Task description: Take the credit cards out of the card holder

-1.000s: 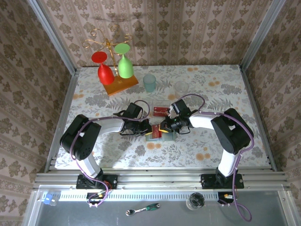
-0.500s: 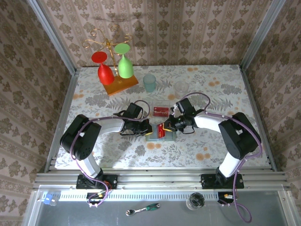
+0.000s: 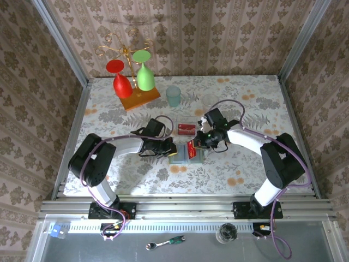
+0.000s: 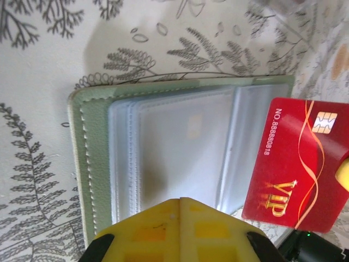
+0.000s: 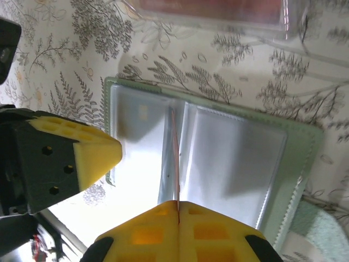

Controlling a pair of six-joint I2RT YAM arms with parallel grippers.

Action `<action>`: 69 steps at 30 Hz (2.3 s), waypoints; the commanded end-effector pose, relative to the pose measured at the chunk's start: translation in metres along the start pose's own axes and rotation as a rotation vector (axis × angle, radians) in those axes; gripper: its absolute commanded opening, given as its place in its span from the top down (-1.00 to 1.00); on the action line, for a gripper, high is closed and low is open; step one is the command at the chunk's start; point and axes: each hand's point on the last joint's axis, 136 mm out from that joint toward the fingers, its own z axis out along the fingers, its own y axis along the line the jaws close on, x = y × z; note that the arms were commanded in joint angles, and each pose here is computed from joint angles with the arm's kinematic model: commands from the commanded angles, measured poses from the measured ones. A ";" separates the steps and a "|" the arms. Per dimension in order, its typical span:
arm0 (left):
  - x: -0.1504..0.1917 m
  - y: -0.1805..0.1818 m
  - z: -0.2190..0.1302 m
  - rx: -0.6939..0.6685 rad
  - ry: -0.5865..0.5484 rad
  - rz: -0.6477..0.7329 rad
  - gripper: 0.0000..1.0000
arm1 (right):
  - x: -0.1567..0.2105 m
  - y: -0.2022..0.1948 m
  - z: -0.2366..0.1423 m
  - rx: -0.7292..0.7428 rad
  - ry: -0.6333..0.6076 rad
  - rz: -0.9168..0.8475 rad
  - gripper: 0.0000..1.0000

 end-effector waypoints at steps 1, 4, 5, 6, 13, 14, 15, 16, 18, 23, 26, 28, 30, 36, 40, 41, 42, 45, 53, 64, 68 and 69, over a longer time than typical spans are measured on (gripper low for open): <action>-0.010 -0.015 -0.017 0.035 -0.041 0.011 1.00 | -0.009 -0.002 -0.016 0.076 -0.012 -0.167 1.00; -0.010 -0.010 -0.023 0.020 -0.055 0.010 1.00 | -0.021 0.005 -0.023 0.095 -0.003 -0.324 1.00; -0.009 -0.008 -0.025 0.015 -0.060 0.010 1.00 | -0.021 0.005 -0.025 0.106 0.012 -0.376 1.00; -0.009 -0.006 -0.027 0.014 -0.065 0.007 1.00 | -0.023 0.007 -0.027 0.114 0.018 -0.449 1.00; -0.005 0.010 -0.036 -0.001 -0.087 -0.016 1.00 | -0.046 0.015 -0.047 0.206 0.064 -0.880 1.00; -0.005 0.010 -0.037 0.000 -0.091 -0.017 1.00 | -0.048 0.015 -0.048 0.219 0.075 -0.929 1.00; -0.005 0.011 -0.038 -0.001 -0.094 -0.019 1.00 | -0.051 0.015 -0.050 0.238 0.089 -0.992 1.00; -0.004 0.013 -0.040 -0.004 -0.094 -0.021 1.00 | -0.054 0.014 -0.051 0.258 0.102 -1.044 1.00; -0.004 0.016 -0.043 -0.010 -0.099 -0.022 1.00 | -0.060 0.014 -0.054 0.285 0.124 -1.128 1.00; -0.003 0.024 -0.049 -0.023 -0.109 -0.033 1.00 | -0.077 0.016 -0.049 0.311 0.179 -1.247 1.00; -0.002 0.027 -0.050 -0.026 -0.112 -0.041 1.00 | -0.090 0.018 -0.044 0.322 0.201 -1.279 1.00; -0.002 0.028 -0.050 -0.027 -0.114 -0.044 1.00 | -0.096 0.020 -0.038 0.315 0.216 -1.298 1.00; -0.002 0.030 -0.050 -0.028 -0.116 -0.049 1.00 | -0.100 0.022 -0.032 0.309 0.225 -1.313 1.00; -0.005 0.035 -0.051 -0.026 -0.116 -0.063 1.00 | -0.112 0.033 -0.017 0.287 0.242 -1.345 1.00; -0.007 0.037 -0.052 -0.026 -0.121 -0.067 1.00 | -0.115 0.038 -0.007 0.273 0.256 -1.355 1.00; -0.007 0.038 -0.052 -0.027 -0.120 -0.070 1.00 | -0.116 0.037 -0.005 0.271 0.262 -1.355 1.00; -0.007 0.038 -0.052 -0.027 -0.120 -0.071 1.00 | -0.116 0.037 -0.003 0.270 0.267 -1.356 1.00; -0.007 0.041 -0.051 -0.028 -0.119 -0.076 1.00 | -0.115 0.034 0.004 0.267 0.284 -1.347 1.00; -0.008 0.044 -0.048 -0.028 -0.110 -0.085 1.00 | -0.109 0.020 0.017 0.279 0.328 -1.327 1.00; -0.010 0.043 -0.044 -0.019 -0.102 -0.085 1.00 | -0.112 0.015 0.006 0.342 0.324 -1.323 0.73; -0.010 0.043 -0.043 -0.016 -0.101 -0.087 1.00 | -0.112 0.016 -0.002 0.368 0.305 -1.325 0.73; -0.010 0.043 -0.043 -0.015 -0.100 -0.087 1.00 | -0.114 0.016 -0.005 0.378 0.295 -1.322 0.73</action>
